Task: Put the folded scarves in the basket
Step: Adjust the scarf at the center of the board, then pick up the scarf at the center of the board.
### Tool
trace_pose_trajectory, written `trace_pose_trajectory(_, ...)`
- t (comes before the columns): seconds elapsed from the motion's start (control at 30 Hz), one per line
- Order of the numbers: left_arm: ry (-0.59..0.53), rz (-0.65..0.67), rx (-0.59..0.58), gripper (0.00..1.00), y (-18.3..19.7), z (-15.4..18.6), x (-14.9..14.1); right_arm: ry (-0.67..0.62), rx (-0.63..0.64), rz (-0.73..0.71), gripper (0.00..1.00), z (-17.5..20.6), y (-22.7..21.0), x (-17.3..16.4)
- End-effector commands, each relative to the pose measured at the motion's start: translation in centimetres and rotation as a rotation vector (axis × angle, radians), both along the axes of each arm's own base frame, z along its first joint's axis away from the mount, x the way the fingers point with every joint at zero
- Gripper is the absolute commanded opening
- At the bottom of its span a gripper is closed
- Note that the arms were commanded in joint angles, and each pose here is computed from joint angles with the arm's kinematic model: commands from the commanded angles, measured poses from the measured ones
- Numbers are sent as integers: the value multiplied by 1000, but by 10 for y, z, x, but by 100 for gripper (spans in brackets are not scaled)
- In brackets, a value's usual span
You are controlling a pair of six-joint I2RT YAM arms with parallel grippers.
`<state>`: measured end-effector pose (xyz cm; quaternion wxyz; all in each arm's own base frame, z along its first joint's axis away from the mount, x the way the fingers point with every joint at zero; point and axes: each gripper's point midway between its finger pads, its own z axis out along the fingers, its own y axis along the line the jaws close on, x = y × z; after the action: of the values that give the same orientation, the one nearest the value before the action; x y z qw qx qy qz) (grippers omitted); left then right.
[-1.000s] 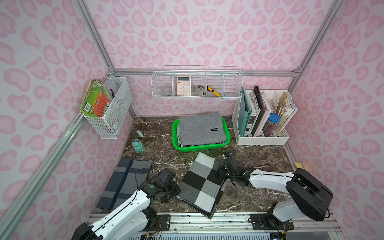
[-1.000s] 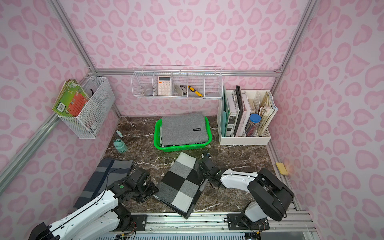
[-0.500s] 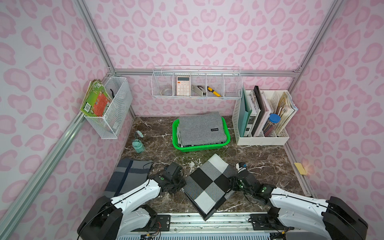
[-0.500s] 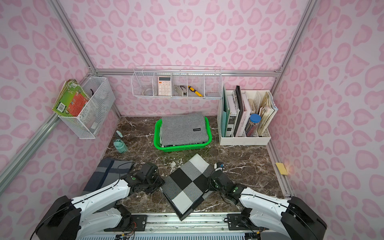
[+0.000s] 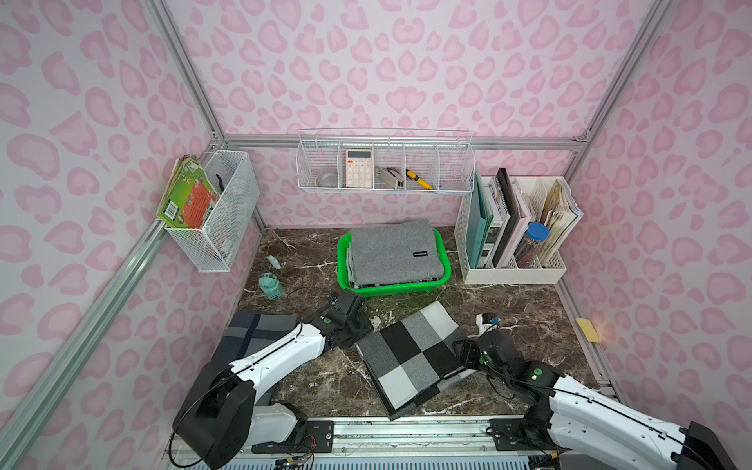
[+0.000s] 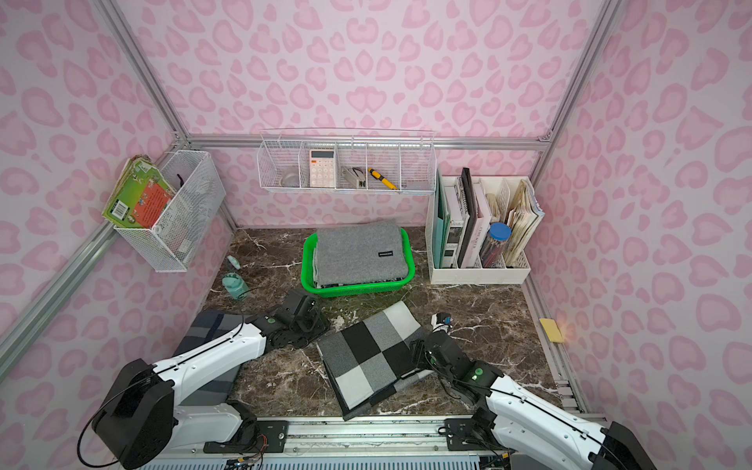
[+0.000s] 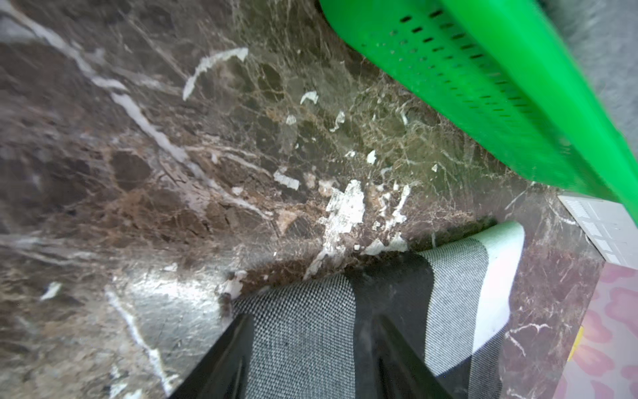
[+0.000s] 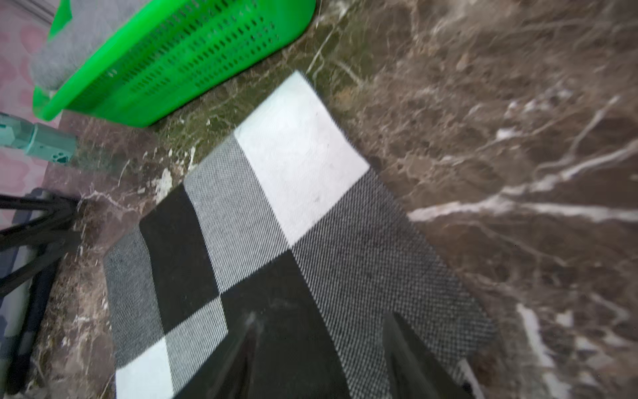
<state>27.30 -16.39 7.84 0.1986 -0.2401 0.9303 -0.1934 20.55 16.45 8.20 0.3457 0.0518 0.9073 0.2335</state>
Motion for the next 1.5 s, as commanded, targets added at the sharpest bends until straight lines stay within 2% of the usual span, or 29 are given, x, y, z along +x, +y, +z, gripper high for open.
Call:
trace_pose_trajectory(0.0, 26, 23, 60, 61, 16, -2, -9, -46, 5, 10, 65, 12, -4, 16)
trace_pose_trajectory(0.13, 15, 61, 46, 62, 25, -2, -18, -55, -4, 47, 67, 23, -7, 38)
trace_pose_trajectory(0.23, 16, 75, 13, 63, 26, 0, -26, -55, -39, 108, 75, 25, -1, 53)
trace_pose_trajectory(0.57, 126, 129, -110, 77, 25, -12, -66, 15, -30, 247, 83, 0, 23, 99)
trace_pose_trajectory(0.73, 131, 158, -127, 77, 22, -17, -75, 85, -9, 289, 76, -17, 31, 116)
trace_pose_trajectory(0.9, 136, 192, -125, 77, 14, -28, -78, 125, -20, 300, 75, -31, 33, 119)
trace_pose_trajectory(1.03, 145, 209, -131, 71, 7, -39, -78, 168, -39, 300, 74, -44, 31, 117)
trace_pose_trajectory(1.23, 182, 218, -127, 70, -2, -50, -78, 213, -50, 307, 74, -57, 28, 108)
trace_pose_trajectory(1.47, 212, 236, -108, 67, -2, -63, -79, 262, -44, 299, 61, -71, 31, 103)
